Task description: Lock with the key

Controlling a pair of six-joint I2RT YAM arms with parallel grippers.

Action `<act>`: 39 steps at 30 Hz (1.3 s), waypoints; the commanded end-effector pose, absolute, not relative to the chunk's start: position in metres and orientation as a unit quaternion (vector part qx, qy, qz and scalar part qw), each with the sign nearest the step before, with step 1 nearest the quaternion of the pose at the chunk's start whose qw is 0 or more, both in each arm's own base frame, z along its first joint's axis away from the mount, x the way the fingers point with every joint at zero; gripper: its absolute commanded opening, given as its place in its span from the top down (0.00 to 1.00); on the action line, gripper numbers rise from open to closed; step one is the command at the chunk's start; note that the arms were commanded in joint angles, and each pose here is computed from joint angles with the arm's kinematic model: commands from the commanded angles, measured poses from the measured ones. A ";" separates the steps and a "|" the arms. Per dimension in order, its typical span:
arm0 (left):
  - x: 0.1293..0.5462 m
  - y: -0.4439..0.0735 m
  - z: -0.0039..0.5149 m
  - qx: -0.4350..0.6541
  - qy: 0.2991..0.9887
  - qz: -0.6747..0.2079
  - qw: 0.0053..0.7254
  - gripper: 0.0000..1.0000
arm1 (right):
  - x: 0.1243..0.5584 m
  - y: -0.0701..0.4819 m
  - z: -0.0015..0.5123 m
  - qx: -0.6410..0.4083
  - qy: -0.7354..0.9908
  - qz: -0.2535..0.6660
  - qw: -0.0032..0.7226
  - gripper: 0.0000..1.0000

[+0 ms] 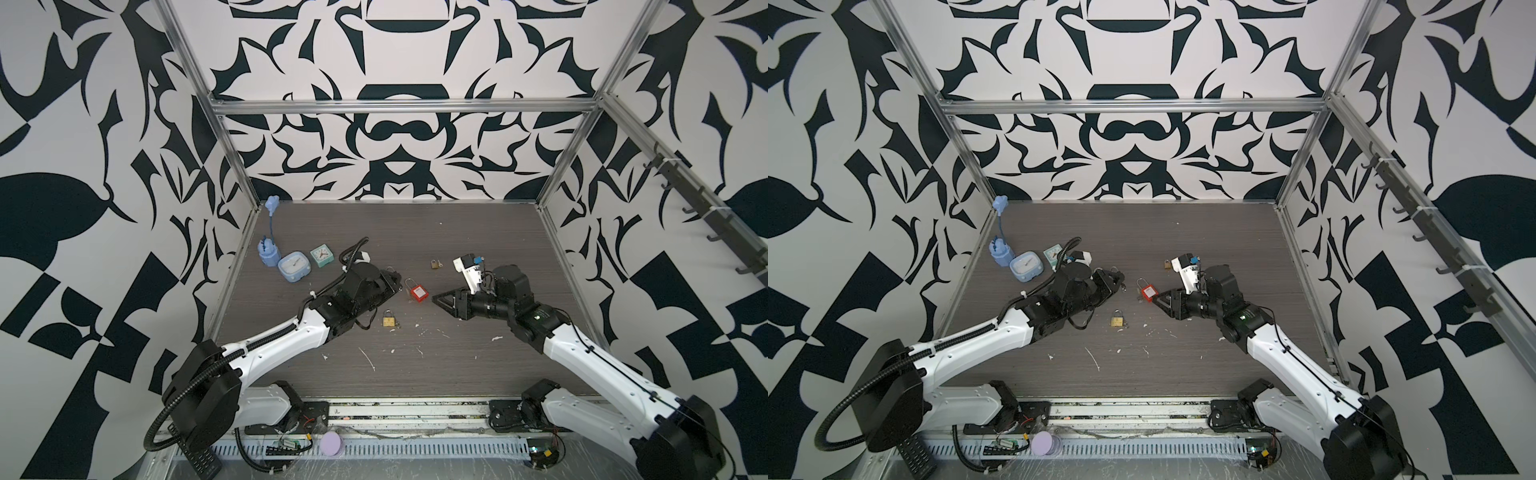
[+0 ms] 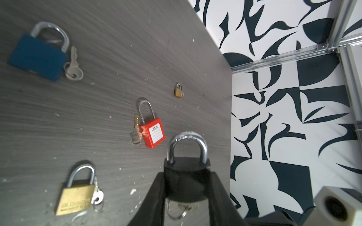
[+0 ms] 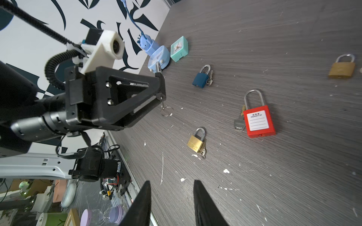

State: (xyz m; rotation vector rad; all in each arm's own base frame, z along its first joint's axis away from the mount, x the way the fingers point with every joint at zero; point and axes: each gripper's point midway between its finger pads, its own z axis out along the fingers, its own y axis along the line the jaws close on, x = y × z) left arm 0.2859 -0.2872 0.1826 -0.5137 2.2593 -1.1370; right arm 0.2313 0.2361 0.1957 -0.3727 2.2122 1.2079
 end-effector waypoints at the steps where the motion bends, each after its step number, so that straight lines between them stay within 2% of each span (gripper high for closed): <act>1: 0.279 -0.299 0.184 -0.206 0.853 -0.429 0.213 1.00 | 0.243 0.253 0.219 -0.157 0.806 0.473 0.319 0.66; 15: 0.277 -0.299 0.178 -0.187 0.871 -0.411 0.193 1.00 | 0.261 0.286 0.218 -0.179 0.806 0.465 0.321 0.67; 28: 0.279 -0.298 0.176 -0.189 0.871 -0.414 0.187 1.00 | 0.274 0.301 0.208 -0.185 0.810 0.453 0.324 0.74; 34: 0.279 -0.299 0.174 -0.189 0.870 -0.416 0.184 1.00 | 0.277 0.307 0.206 -0.189 0.809 0.455 0.321 0.82; 39: 0.278 -0.299 0.173 -0.189 0.871 -0.417 0.181 1.00 | 0.276 0.311 0.206 -0.193 0.808 0.457 0.318 0.85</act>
